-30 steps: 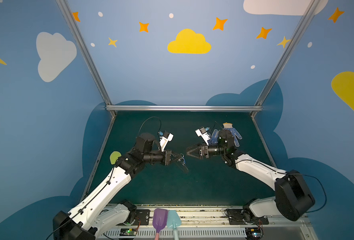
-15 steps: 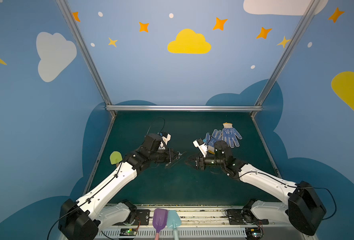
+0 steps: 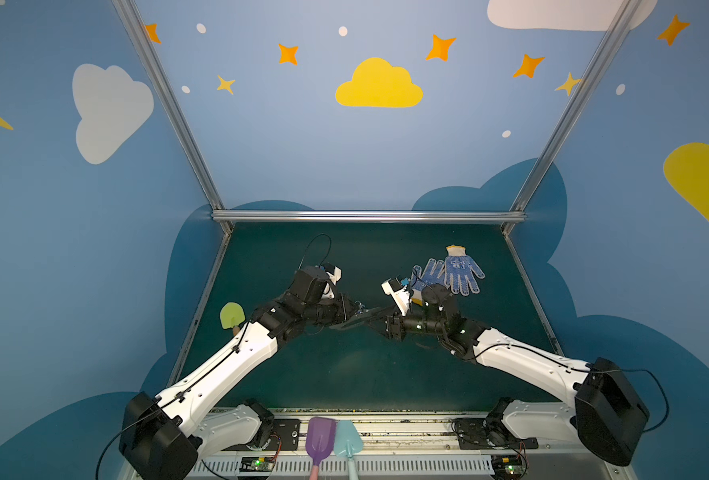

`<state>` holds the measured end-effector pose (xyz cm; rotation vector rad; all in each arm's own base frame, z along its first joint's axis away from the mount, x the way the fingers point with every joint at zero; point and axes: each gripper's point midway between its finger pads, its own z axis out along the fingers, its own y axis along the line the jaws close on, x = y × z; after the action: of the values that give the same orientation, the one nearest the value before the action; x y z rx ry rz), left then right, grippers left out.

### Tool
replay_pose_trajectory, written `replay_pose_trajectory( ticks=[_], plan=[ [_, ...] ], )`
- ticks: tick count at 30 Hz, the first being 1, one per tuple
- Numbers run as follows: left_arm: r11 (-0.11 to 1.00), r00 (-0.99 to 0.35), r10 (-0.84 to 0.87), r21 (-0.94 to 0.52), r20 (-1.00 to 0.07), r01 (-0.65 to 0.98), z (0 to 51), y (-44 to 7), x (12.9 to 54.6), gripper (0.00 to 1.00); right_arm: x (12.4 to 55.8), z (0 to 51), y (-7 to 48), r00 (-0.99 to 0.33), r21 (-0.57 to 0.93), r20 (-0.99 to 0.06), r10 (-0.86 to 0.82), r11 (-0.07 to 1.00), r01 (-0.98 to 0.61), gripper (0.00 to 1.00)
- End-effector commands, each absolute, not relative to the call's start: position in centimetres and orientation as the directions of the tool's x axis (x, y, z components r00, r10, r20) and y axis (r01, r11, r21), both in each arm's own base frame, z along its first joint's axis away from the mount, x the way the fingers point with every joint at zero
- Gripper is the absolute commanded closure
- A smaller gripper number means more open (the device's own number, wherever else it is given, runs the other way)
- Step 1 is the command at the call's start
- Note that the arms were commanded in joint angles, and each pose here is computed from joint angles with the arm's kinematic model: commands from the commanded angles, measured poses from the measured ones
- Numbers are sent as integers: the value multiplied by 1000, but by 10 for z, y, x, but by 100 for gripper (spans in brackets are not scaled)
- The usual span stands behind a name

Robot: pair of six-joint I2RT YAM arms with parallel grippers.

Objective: Put the keys on the keyring

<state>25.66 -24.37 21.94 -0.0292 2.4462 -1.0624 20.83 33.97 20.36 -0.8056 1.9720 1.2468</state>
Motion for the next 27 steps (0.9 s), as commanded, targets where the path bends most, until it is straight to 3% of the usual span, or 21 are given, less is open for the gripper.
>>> replay_pose_trajectory(
  ticks=[1, 6, 14, 21, 27],
  plan=[
    [682, -878, -216, -709, -427, 177, 227, -249, 261, 96, 211, 220, 350, -546, 479, -828, -132, 342, -809, 53],
    [673, -881, -225, -720, -417, 169, 228, -250, 260, 96, 213, 215, 356, -551, 479, -823, -137, 353, -804, 55],
    [640, -891, -224, -749, -394, 170, 232, -255, 256, 96, 221, 217, 356, -539, 455, -831, -139, 388, -801, 70],
    [614, -899, -225, -771, -376, 169, 234, -259, 253, 96, 222, 213, 356, -543, 448, -825, -157, 403, -798, 76],
    [609, -904, -220, -776, -365, 165, 234, -259, 249, 96, 224, 211, 353, -537, 431, -827, -166, 425, -796, 90]
  ],
)
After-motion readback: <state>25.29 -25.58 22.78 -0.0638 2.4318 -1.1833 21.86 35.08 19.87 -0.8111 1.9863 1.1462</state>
